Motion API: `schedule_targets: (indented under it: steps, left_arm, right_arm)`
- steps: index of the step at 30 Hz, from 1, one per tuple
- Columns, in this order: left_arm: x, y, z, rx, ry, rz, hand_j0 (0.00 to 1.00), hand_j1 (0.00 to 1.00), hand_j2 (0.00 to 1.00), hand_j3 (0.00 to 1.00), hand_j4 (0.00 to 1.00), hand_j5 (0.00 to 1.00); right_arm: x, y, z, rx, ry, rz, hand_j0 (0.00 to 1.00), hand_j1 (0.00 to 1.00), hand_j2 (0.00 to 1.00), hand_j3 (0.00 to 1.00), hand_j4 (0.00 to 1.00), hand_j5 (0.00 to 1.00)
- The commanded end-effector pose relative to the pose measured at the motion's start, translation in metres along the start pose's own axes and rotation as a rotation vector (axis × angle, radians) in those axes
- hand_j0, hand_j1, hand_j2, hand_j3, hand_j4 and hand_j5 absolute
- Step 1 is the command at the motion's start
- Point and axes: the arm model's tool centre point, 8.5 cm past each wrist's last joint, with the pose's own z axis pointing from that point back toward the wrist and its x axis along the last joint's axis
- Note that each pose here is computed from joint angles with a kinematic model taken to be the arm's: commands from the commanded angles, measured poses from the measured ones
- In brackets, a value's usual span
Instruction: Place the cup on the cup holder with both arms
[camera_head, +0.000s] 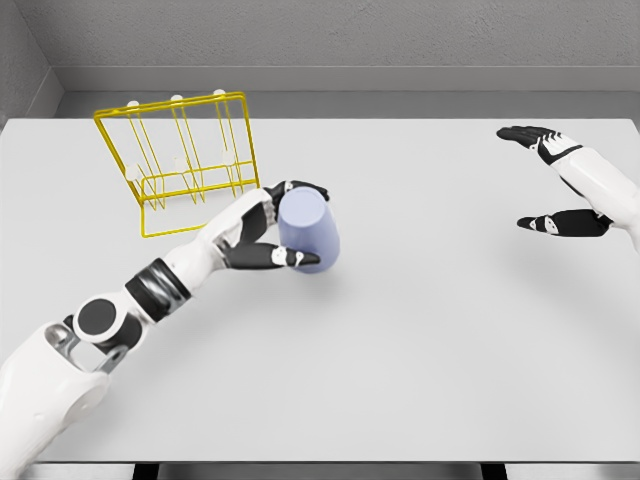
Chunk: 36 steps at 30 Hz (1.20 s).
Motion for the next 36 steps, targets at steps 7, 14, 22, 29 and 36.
schedule_targets:
  steps: [7,14,22,29,36]
  left_arm:
    - [0.019,0.023,0.006,0.049,-0.039,-0.031,0.71,0.71,0.71,0.71,0.71,0.71]
    - [0.028,0.037,0.014,0.065,-0.038,-0.051,0.71,0.71,0.71,0.71,0.71,0.71]
    - [0.039,0.052,0.020,0.090,-0.044,-0.077,0.71,0.71,0.71,0.71,0.71,0.71]
    - [0.050,0.071,0.024,0.129,-0.060,-0.087,0.71,0.71,0.71,0.71,0.71,0.71]
    - [0.057,0.084,0.024,0.147,-0.059,-0.108,0.71,0.71,0.71,0.71,0.71,0.71]
  right_arm:
    - [0.000,0.000,0.000,-0.004,-0.002,-0.006,1.00,1.00,1.00,1.00,1.00,1.00]
    - [0.000,0.002,0.002,-0.001,0.000,-0.011,1.00,1.00,1.00,1.00,1.00,1.00]
    - [0.000,0.001,0.003,-0.001,0.003,-0.009,1.00,1.00,1.00,1.00,1.00,1.00]
    - [0.008,-0.002,0.001,-0.004,-0.017,0.010,1.00,1.00,1.00,1.00,1.00,1.00]
    - [0.008,-0.002,0.001,-0.004,-0.017,0.010,1.00,1.00,1.00,1.00,1.00,1.00]
